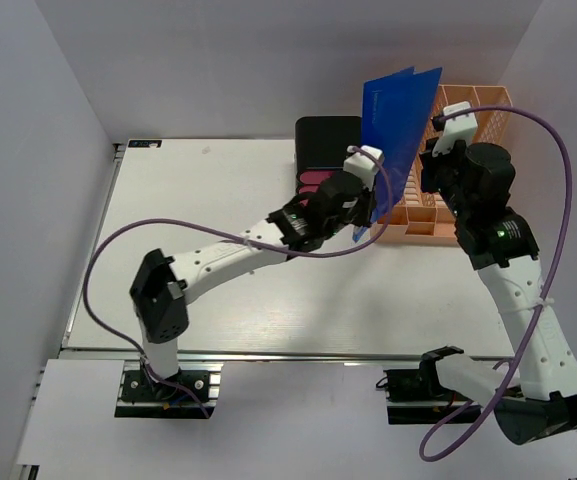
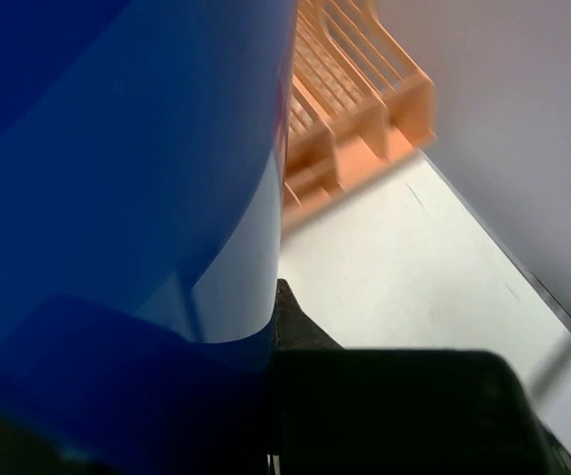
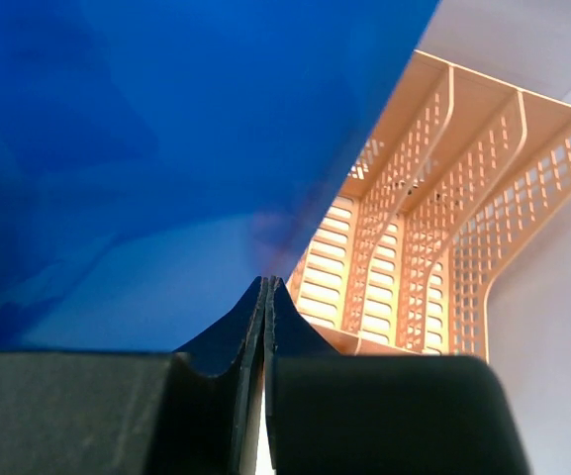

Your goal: Organize the desk

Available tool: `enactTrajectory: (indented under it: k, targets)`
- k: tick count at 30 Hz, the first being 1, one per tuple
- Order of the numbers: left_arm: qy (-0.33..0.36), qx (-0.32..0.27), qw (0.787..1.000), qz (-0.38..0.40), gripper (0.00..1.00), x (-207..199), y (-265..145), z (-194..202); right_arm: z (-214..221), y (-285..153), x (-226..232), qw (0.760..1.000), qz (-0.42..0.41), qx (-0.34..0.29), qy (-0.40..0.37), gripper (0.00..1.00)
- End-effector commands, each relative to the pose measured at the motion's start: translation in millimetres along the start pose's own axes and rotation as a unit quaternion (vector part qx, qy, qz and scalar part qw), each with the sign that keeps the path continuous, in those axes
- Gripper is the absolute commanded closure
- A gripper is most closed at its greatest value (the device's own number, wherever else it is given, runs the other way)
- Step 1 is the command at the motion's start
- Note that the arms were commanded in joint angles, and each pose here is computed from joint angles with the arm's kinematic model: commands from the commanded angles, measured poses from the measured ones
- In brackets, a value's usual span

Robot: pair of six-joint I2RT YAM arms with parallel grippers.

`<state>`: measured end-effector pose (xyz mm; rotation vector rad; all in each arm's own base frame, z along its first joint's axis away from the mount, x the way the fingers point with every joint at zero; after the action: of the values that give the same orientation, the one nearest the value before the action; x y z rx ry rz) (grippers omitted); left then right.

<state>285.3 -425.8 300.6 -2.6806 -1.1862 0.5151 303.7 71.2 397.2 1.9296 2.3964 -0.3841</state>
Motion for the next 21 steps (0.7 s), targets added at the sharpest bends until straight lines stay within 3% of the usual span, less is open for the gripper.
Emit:
enactTrajectory:
  k: [1, 4, 6, 11, 12, 13, 21]
  targets:
    - [-0.02, -0.165, 0.983, -0.076, 1.0, 1, 3, -83, -16, -18, -14, 0.998, 0.029, -0.047, -0.002, 1.0]
    - [-0.03, -0.213, 0.97, -0.112, 1.0, 4, 21, -88, -13, -26, -19, 0.997, 0.042, -0.059, -0.002, 1.0]
    - [-0.018, -0.214, 0.968, -0.13, 1.0, 8, 43, -75, -18, -30, -23, 0.996, 0.052, -0.079, 0.001, 1.0]
    - [-0.011, -0.263, 0.957, -0.121, 1.0, -7, 78, -83, -6, -32, -20, 0.996, 0.045, -0.081, 0.005, 1.0]
    - [-0.004, -0.25, 0.961, -0.119, 1.0, -9, 95, -68, -3, -32, -20, 0.996, 0.045, -0.079, 0.007, 1.0]
    - [-0.011, -0.266, 0.958, -0.112, 1.0, -15, 95, -84, 6, -31, -19, 0.996, 0.045, -0.075, 0.007, 1.0]
    - [-0.025, -0.3, 0.939, -0.166, 1.0, -1, 120, -71, 26, -36, -16, 0.995, 0.045, -0.085, 0.016, 1.0]
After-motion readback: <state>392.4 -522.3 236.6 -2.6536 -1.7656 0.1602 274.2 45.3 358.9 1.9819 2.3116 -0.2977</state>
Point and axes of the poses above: each gripper's point midway between its finger pads, its own y axis out along the fingers, its own x axis along the line the jaws close on, z = x × y, the point moved 4 cm from there along -y, back along the fingers
